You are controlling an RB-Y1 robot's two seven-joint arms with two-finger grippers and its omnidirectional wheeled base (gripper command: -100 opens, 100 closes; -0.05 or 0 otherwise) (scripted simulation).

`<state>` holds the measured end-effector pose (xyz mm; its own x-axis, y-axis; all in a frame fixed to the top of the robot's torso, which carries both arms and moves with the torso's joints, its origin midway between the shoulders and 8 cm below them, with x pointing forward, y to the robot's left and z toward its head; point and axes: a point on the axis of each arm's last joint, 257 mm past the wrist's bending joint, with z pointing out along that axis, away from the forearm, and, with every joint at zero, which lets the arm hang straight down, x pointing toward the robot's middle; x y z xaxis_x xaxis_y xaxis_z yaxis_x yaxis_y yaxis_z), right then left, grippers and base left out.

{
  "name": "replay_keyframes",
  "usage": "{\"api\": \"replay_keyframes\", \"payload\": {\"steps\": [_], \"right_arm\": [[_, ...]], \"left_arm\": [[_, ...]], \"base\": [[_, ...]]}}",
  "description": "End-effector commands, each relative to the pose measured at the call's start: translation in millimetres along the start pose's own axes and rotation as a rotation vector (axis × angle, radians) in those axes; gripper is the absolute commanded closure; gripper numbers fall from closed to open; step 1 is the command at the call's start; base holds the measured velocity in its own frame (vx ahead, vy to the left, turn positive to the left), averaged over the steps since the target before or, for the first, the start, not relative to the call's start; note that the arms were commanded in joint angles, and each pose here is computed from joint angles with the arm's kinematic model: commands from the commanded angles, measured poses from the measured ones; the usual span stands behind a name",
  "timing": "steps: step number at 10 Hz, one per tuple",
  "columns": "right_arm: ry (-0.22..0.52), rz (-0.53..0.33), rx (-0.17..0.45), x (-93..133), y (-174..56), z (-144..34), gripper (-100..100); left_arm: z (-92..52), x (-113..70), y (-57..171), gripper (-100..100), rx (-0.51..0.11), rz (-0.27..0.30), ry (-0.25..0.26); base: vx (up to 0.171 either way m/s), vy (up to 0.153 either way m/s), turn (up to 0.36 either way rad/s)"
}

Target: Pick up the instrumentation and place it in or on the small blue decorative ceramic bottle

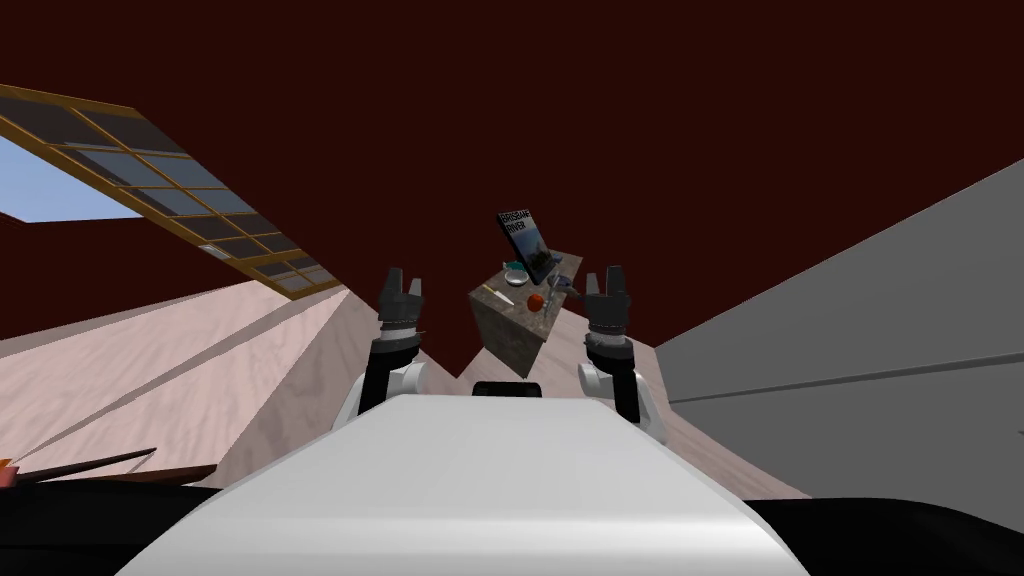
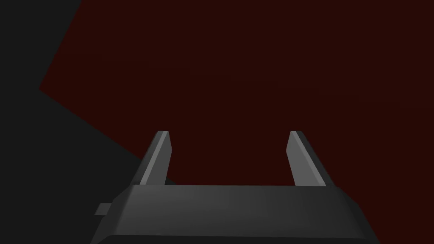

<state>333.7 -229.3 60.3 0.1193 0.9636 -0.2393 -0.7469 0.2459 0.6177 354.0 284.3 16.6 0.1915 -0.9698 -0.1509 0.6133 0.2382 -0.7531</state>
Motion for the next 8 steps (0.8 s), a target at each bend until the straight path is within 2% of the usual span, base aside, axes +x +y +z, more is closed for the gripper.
{"api": "replay_keyframes", "payload": {"steps": [1, 7, 8], "right_arm": [[0.043, -0.044, 0.019, 6, -11, -2.0, -100], [0.143, -0.241, 0.118, 3, -66, -7.9, -100], [0.148, -0.249, 0.118, 4, -67, -8.1, -100]], "left_arm": [[0.0, 0.0, 0, 0, 0.000, 0.000, 0.000], [0.0, 0.1, 0, 0, 0.000, 0.000, 0.000], [0.0, 0.1, 0, 0, 0.000, 0.000, 0.000]], "base": [[-0.094, 0.130, -0.027], [-0.124, 0.197, -0.045], [-0.069, 0.126, -0.024]]}}
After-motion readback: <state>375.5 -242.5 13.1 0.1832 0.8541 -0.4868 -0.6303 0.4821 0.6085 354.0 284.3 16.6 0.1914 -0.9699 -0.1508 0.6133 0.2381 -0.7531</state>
